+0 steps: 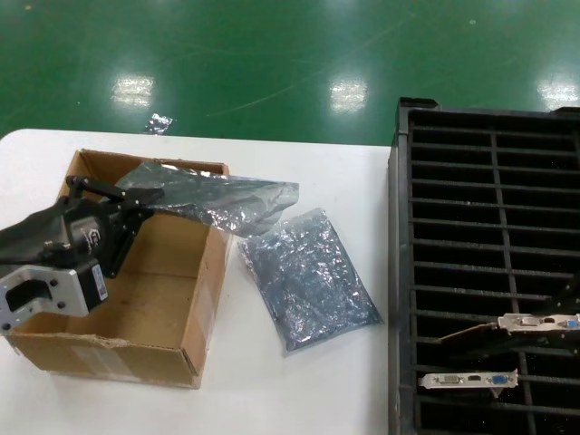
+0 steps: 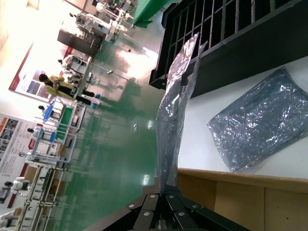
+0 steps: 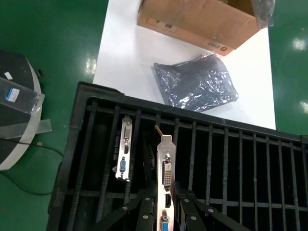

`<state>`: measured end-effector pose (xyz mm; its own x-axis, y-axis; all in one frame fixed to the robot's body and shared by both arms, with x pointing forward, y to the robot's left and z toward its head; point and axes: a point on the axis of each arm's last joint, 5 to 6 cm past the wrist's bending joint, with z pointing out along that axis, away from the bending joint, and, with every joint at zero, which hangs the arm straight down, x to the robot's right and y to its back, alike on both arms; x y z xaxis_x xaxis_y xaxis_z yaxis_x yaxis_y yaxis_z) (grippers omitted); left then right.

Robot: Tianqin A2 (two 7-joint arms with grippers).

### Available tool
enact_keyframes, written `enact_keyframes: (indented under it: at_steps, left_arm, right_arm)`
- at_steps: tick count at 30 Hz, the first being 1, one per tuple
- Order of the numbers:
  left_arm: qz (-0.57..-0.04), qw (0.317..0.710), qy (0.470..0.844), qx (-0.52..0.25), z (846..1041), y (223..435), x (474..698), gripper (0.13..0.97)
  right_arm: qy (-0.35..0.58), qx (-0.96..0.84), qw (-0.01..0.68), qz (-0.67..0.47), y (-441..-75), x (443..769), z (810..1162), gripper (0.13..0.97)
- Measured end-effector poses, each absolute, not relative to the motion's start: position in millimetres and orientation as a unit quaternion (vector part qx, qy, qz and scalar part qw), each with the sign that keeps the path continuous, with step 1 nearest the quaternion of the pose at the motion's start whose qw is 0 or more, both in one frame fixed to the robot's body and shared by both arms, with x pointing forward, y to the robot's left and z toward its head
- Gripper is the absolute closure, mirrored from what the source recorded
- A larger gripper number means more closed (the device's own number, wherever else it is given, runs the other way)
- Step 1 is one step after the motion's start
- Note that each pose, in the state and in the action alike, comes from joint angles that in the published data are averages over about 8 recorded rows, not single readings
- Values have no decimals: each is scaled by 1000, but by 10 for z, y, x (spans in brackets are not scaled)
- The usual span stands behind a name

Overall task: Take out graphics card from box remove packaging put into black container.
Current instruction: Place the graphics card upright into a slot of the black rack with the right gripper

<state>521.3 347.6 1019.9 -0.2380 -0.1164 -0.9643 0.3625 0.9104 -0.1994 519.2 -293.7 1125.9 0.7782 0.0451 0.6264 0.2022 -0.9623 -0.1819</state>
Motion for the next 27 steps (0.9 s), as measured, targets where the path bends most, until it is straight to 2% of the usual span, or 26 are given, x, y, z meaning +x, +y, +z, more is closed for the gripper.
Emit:
enact_keyframes:
  at_steps: [14,27]
  left_arm:
    - [-196,612,762,81,10199,3476,5213,958]
    - [-196,612,762,81,10199,3476,5213,958]
  right_arm:
    - [-81,-937,94,-327,-2861,5291,11203,908]
    - [-93,-936,91,-327,-2880,5161,11281,908]
